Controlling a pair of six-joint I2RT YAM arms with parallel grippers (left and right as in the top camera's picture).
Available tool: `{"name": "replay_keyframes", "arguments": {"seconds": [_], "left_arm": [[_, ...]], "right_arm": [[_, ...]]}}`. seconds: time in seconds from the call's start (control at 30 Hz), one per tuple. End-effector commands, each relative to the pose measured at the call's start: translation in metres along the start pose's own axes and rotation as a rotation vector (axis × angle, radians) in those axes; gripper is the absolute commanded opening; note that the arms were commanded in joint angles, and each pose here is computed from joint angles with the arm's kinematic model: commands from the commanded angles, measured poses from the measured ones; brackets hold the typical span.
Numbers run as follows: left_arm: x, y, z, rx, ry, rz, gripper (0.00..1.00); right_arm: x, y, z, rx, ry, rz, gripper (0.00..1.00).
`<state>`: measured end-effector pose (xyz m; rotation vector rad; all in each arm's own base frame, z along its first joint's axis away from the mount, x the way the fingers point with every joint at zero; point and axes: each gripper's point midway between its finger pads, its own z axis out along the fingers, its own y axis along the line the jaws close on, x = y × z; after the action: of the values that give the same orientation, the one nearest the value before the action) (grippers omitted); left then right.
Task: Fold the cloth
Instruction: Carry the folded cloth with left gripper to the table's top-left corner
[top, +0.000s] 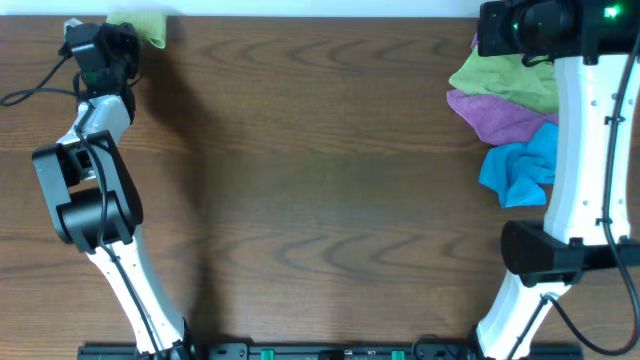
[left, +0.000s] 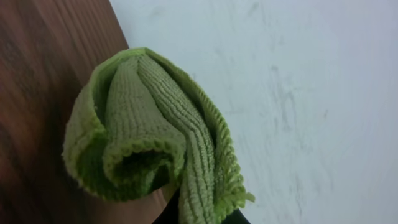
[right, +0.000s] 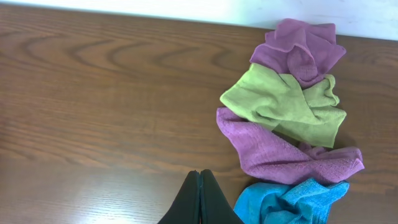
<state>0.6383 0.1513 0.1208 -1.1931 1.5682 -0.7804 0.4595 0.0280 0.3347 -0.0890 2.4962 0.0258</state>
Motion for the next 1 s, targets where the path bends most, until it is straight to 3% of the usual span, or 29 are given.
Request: {"name": "replay_keyframes", "arguments": {"seconds": [0.0, 0.17, 0.47, 0.63, 0.97], "left_arm": [[-0.004, 0.002, 0.003, -0.004, -0.012, -0.029, 0.06], [0.009, 0.007, 0.003, -0.008, 0.057, -0.032, 0.06], [0.013, 0.002, 0.006, 0.026, 0.100, 0.119, 0.05], [0.021, 0.002, 0.024, 0.047, 0.192, 0.129, 0.06], [0.027, 0.021, 0.030, -0.008, 0.223, 0.141, 0.06]], "right_arm": [[0.002, 0.001, 0.001, -0.001, 0.010, 0.016, 0.02], [0.005, 0.001, 0.001, -0.001, 0.019, 0.016, 0.02], [0.003, 0.001, 0.001, -0.001, 0.013, 0.016, 0.02], [0.004, 0.002, 0.001, -0.006, 0.015, 0.015, 0.02], [0.003, 0.016, 0.001, -0.023, 0.014, -0.009, 0.02]]}}
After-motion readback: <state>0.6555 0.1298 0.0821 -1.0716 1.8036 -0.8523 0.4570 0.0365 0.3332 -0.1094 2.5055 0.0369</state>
